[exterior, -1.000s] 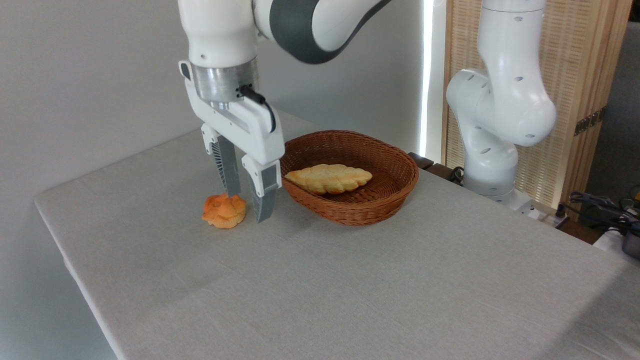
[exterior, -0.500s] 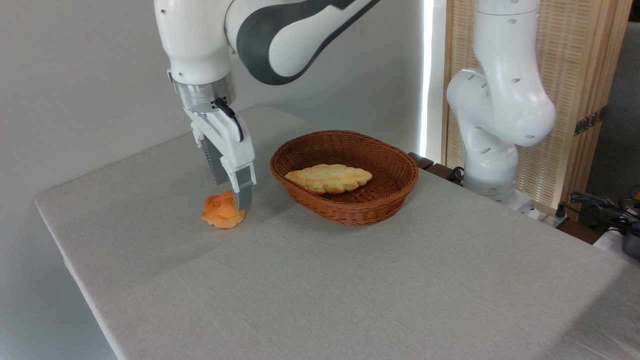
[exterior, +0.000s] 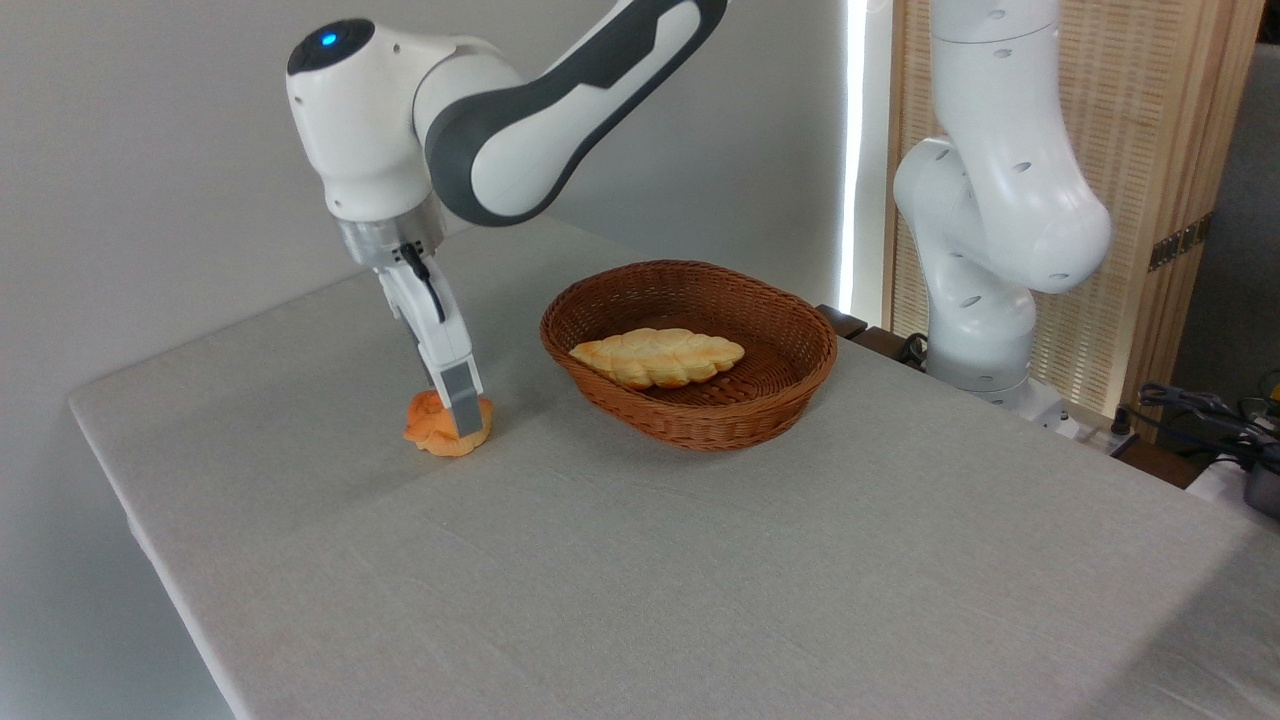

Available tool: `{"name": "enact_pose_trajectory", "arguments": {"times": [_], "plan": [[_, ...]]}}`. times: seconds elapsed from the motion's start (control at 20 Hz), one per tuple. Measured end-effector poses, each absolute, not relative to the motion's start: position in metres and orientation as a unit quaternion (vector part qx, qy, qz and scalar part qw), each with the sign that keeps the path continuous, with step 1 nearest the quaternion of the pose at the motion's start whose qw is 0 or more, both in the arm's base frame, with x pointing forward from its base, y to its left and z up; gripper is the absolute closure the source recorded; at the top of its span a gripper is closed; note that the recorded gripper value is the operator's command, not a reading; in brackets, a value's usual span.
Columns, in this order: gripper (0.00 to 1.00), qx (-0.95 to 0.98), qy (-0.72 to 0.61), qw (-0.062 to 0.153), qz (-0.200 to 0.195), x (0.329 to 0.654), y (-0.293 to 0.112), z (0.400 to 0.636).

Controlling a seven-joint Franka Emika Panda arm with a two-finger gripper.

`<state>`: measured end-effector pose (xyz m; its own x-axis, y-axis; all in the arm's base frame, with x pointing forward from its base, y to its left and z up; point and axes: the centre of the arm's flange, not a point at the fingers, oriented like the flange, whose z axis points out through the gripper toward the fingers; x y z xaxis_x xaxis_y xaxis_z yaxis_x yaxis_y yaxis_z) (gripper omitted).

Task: Put bread into the basket
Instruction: 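Lower the open gripper down around the orange bun, then close the gripper on the orange bun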

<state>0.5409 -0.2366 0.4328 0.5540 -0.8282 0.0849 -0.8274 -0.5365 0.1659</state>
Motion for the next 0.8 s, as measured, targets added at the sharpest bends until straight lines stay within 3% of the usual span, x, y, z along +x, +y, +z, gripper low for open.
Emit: {"name": "enact_pose_trajectory", "arguments": {"times": [0.2, 0.45, 0.5, 0.6, 0.65, 0.8], "plan": [[0.0, 0.867, -0.492, 0.081, -0.016, 0.538, -0.253, 0.413], [0.02, 0.864, -0.498, 0.075, -0.018, 0.539, -0.257, 0.409], [0.14, 0.863, -0.499, 0.073, -0.018, 0.539, -0.258, 0.408], [0.48, 0.861, -0.504, 0.071, -0.018, 0.537, -0.262, 0.408], [0.52, 0.86, -0.506, 0.068, -0.018, 0.537, -0.263, 0.408], [0.48, 0.858, -0.509, 0.065, -0.017, 0.537, -0.264, 0.409]]}}
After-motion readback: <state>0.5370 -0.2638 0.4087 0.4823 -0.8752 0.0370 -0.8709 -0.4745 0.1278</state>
